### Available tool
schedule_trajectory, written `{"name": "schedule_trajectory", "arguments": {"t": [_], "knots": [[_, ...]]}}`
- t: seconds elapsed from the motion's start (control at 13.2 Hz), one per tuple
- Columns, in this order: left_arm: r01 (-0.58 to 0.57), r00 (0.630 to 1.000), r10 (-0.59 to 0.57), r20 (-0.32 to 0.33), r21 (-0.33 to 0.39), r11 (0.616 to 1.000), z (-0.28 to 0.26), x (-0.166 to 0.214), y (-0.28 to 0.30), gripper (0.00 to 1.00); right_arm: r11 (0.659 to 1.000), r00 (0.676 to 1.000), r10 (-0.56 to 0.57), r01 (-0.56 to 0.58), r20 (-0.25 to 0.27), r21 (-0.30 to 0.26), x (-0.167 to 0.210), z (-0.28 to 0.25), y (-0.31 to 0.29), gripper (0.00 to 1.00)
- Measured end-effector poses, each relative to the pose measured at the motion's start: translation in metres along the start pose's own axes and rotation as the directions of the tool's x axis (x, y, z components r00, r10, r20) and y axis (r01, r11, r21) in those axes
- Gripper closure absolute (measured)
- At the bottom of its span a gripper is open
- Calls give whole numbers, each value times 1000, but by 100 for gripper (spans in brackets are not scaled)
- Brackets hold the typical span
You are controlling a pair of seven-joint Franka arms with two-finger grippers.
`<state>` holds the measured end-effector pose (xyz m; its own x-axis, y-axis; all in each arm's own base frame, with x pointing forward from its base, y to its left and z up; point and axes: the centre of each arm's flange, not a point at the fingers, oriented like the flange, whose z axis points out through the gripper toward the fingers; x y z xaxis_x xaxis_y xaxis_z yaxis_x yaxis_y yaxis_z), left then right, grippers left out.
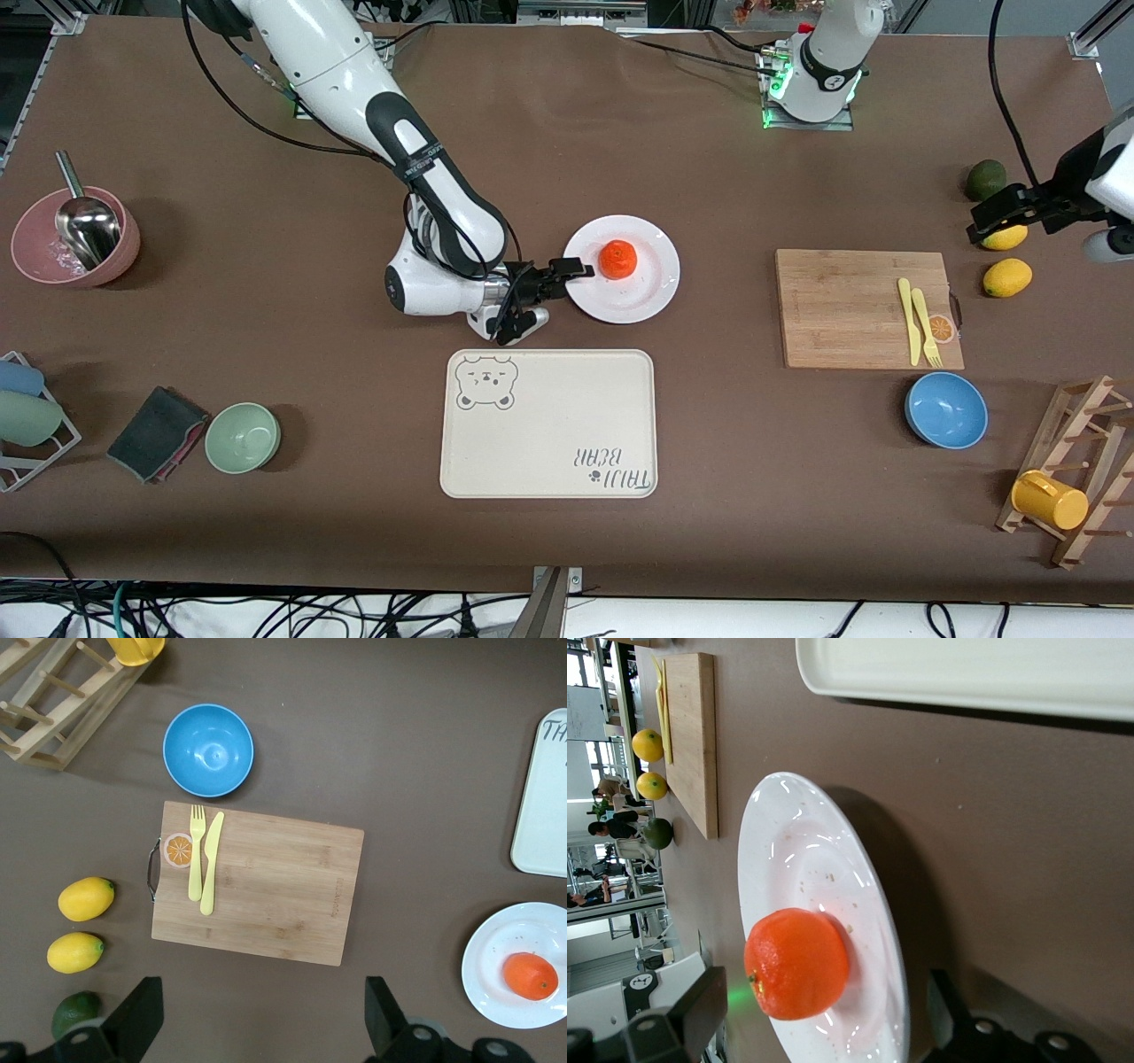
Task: Place orange and plate with both arms
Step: 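Close the right gripper on the white plate rim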
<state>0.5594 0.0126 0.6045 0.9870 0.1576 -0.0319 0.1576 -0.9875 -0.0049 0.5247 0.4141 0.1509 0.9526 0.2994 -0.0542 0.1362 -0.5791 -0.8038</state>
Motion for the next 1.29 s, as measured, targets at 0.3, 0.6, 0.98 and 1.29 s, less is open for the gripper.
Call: {"name": "schedule_trajectory", "arguments": {"t": [0.3,0.6,0.98,1.29], "knots": [[7,1000,-7,-28,-5,1000,-14,2,-4,0,1000,1000,1,-1,9,-3,-2,6,6,0],[7,1000,-7,-29,-5,1000,-14,3,-4,0,1000,999,10,-10,35,-8,-10,23,13,2],[1,1000,-1,-28,-5,1000,-14,2,-1,0,1000,999,19,-18,41,-13,-11,27,20,51],[-1,1000,1,-28,-5,1000,-13,2,0,0,1000,999,5,-4,48,-11,-12,30,25,78]]}}
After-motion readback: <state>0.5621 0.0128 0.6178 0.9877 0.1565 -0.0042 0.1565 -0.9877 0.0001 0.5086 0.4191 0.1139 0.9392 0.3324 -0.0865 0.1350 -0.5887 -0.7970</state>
